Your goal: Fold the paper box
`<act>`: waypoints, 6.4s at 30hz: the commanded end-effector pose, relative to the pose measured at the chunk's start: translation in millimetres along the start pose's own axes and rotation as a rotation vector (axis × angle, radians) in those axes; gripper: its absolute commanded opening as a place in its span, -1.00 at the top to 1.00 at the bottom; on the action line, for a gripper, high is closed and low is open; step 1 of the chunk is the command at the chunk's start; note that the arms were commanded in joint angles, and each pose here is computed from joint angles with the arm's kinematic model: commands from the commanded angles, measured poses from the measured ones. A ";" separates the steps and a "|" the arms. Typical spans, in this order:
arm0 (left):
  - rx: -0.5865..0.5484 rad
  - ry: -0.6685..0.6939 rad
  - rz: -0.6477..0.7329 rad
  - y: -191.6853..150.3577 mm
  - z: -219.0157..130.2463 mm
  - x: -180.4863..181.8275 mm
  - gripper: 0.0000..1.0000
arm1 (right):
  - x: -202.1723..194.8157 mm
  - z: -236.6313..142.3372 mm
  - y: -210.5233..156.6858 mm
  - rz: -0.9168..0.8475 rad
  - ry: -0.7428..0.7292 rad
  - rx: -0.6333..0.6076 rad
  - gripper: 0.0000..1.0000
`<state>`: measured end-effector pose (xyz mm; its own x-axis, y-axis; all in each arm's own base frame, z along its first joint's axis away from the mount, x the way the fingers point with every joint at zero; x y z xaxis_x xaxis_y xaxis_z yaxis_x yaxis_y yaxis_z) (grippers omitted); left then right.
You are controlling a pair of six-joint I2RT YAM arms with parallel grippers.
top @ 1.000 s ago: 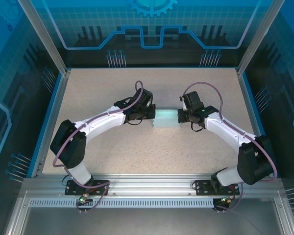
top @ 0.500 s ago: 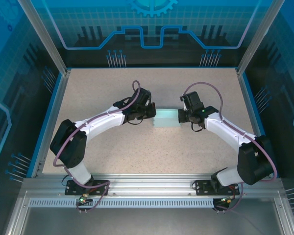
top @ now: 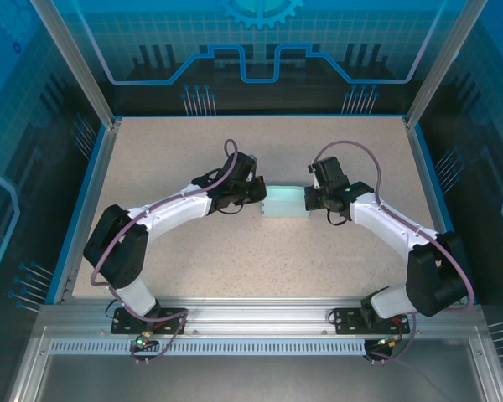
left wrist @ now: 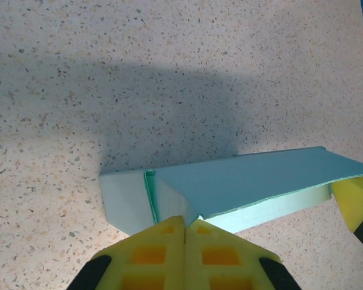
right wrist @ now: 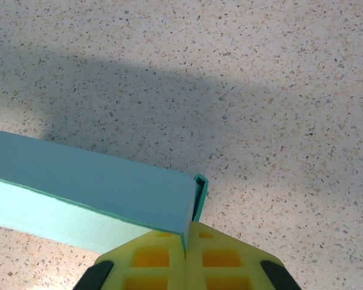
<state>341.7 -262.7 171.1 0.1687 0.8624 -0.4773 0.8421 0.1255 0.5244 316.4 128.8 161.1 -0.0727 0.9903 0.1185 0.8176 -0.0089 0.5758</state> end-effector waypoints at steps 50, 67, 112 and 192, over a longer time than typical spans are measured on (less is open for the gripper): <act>0.081 -0.225 0.497 41.0 -40.3 -36.7 -0.26 | 3.9 0.0 -31.7 -0.171 0.005 0.043 1.00; 0.364 -0.381 0.356 8.0 18.7 -29.5 -0.08 | 10.0 -0.4 -18.8 -0.173 0.020 0.015 1.00; 0.410 -0.217 0.422 -41.0 41.4 1.8 0.27 | 1.4 -44.6 27.1 -0.020 0.240 -0.037 0.17; 0.218 -0.090 -0.099 -83.0 28.9 68.3 0.25 | -23.7 7.0 -44.1 0.149 0.406 0.258 0.20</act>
<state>316.3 -253.3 130.6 0.2667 0.6738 -0.6891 0.8803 0.1207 0.4587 310.9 108.5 148.8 -0.1580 0.8716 0.4641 0.8718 -0.0975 0.4800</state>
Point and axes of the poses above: each hand's point on the last joint's axis, 136 mm out from that joint toward the fingers, its own z axis out along the fingers, its own x axis along the line the jaws close on, y = z × x, the point moved 5 cm from there along -z, back along the fingers, and after that the axes turned 6 degrees about z, right-handed, at the moved point
